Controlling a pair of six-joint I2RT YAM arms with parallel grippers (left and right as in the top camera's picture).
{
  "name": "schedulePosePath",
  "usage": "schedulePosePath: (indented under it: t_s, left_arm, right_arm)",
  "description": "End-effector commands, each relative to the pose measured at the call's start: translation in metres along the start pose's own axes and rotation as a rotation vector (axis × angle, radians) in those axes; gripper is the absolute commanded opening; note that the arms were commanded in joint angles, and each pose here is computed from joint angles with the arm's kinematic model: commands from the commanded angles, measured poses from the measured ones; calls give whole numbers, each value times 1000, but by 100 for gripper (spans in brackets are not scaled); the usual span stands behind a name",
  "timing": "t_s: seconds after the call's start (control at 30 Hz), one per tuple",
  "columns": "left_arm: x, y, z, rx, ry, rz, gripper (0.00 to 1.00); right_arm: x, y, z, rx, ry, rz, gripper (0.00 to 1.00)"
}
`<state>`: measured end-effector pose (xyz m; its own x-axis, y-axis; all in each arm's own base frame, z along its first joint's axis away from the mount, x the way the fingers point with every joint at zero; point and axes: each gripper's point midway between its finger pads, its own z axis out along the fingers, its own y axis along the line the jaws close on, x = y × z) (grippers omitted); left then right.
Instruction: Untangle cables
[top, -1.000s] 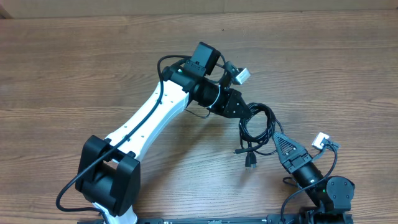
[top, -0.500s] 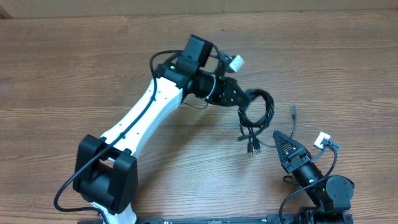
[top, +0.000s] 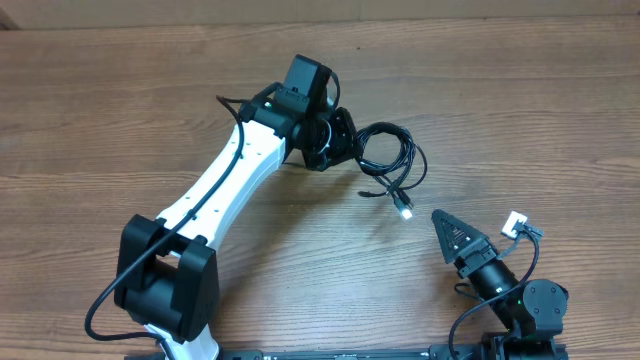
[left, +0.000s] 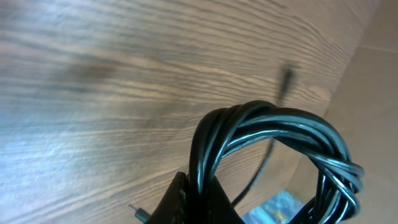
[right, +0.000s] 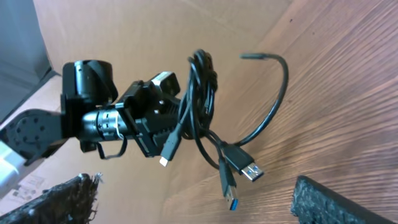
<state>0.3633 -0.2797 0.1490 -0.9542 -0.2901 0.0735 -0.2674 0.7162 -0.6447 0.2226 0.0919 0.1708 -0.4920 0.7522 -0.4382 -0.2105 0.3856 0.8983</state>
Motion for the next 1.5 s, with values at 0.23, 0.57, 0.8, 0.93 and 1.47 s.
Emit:
schedulePosePath:
  t_s: [0.23,0.57,0.8,0.93,1.47]
  left_arm:
    - [2,-4,-6,-11,-16,-62,6]
    - [4,-2,-6,-15,-8,-106,4]
    - [8,2,-6,-31,8,-122,4]
    - [12,-1,-6,-13,33,104,4]
    - [60,-19,25,-84,60,910,4]
  right_arm:
    - [-7,28,-2,-90,-12,-80,100]
    - [-22,34,-6,184,51,16,100]
    - [-24,77,12,47,194,-221,100]
    - [-33,59,21,111,176,-379,100]
    - [1,-7,53,209,437,-181,80]
